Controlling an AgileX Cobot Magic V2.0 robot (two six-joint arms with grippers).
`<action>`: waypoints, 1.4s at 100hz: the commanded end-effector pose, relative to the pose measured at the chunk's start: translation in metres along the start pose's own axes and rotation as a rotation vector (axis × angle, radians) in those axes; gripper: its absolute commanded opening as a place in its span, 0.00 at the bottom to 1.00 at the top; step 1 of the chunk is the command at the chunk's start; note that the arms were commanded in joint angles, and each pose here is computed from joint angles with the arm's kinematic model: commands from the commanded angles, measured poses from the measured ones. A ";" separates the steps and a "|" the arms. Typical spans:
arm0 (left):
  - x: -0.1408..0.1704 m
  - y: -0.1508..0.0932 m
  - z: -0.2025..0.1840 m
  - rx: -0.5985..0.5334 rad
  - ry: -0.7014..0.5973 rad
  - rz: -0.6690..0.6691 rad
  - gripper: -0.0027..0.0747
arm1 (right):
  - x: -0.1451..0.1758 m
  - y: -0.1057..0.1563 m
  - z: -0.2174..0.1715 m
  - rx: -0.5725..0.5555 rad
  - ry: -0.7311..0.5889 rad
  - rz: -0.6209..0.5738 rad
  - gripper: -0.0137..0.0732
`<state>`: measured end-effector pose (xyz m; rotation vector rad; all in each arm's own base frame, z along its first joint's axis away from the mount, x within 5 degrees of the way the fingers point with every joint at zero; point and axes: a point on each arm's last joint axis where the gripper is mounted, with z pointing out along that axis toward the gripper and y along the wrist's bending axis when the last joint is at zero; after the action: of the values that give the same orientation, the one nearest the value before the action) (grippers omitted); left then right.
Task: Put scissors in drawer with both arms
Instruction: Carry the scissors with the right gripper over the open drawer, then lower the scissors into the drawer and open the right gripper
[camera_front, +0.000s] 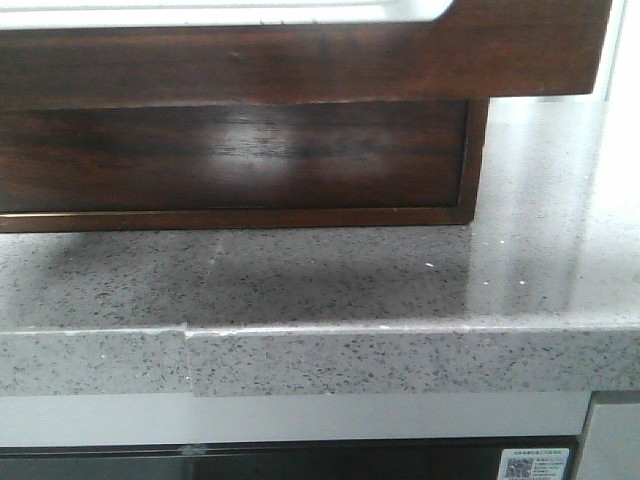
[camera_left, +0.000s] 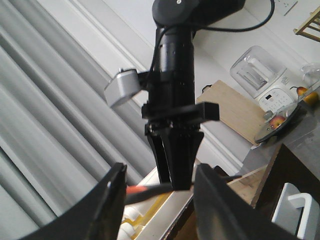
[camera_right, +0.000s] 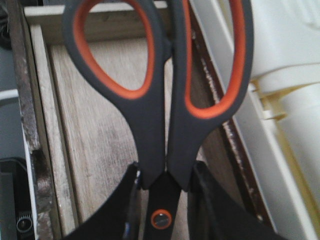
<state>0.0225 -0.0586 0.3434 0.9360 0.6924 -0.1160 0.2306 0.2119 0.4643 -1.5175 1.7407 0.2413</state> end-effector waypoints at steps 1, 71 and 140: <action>-0.008 0.008 0.003 -0.024 -0.038 -0.050 0.41 | -0.007 -0.002 -0.002 0.058 -0.015 -0.052 0.09; -0.008 0.008 0.003 -0.024 -0.038 -0.050 0.41 | 0.008 -0.008 0.067 -0.010 0.174 -0.083 0.09; -0.008 0.008 0.003 -0.024 -0.038 -0.050 0.41 | 0.011 -0.007 0.073 -0.028 0.201 -0.082 0.41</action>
<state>0.0225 -0.0586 0.3434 0.9360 0.6924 -0.1160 0.2728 0.2551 0.3856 -1.7494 1.9203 0.1151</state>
